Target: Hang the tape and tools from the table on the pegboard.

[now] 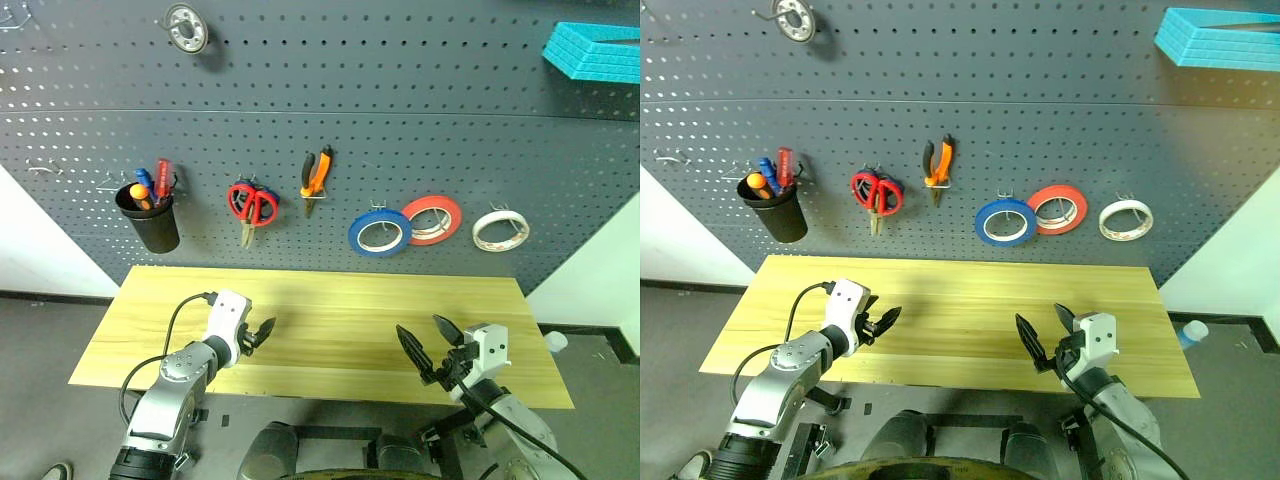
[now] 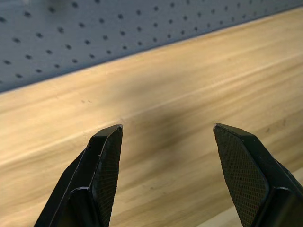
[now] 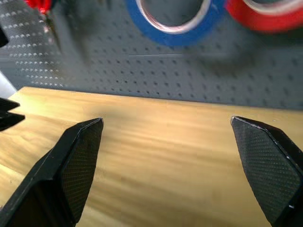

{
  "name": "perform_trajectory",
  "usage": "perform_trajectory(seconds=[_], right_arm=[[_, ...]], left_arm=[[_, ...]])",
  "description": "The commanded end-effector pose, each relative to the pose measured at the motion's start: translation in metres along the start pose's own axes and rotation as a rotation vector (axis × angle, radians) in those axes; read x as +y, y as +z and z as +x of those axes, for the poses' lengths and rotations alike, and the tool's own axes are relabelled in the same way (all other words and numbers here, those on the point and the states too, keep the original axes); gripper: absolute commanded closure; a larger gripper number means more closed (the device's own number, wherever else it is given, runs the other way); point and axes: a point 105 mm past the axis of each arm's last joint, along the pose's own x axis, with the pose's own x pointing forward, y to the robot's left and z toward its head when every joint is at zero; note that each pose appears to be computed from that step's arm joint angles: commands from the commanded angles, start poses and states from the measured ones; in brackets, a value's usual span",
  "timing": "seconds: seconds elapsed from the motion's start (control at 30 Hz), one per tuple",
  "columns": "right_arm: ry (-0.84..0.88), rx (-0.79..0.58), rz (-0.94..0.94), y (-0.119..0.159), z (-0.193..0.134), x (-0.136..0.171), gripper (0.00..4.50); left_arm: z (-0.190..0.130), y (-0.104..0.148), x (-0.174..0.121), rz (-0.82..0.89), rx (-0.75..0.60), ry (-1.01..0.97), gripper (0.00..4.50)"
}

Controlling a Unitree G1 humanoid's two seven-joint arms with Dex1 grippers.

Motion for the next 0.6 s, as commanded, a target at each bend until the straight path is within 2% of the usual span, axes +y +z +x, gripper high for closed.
perform_trajectory(seconds=[0.03,0.2,0.4,0.6], right_arm=[[0.036,-0.087,-0.004,0.018,0.012,0.006,0.00],[0.082,-0.101,0.070,0.024,0.024,0.015,0.00],[0.134,-0.053,0.045,0.015,0.024,0.021,0.00],[0.162,-0.070,0.045,0.022,0.031,0.024,0.00]], left_arm=[[0.008,0.019,-0.007,0.002,-0.076,-0.039,1.30],[0.016,0.024,-0.018,0.000,-0.089,-0.077,1.30],[0.017,0.018,-0.015,-0.017,-0.077,-0.077,1.30],[0.022,0.016,-0.023,-0.015,-0.077,-0.097,1.30]])
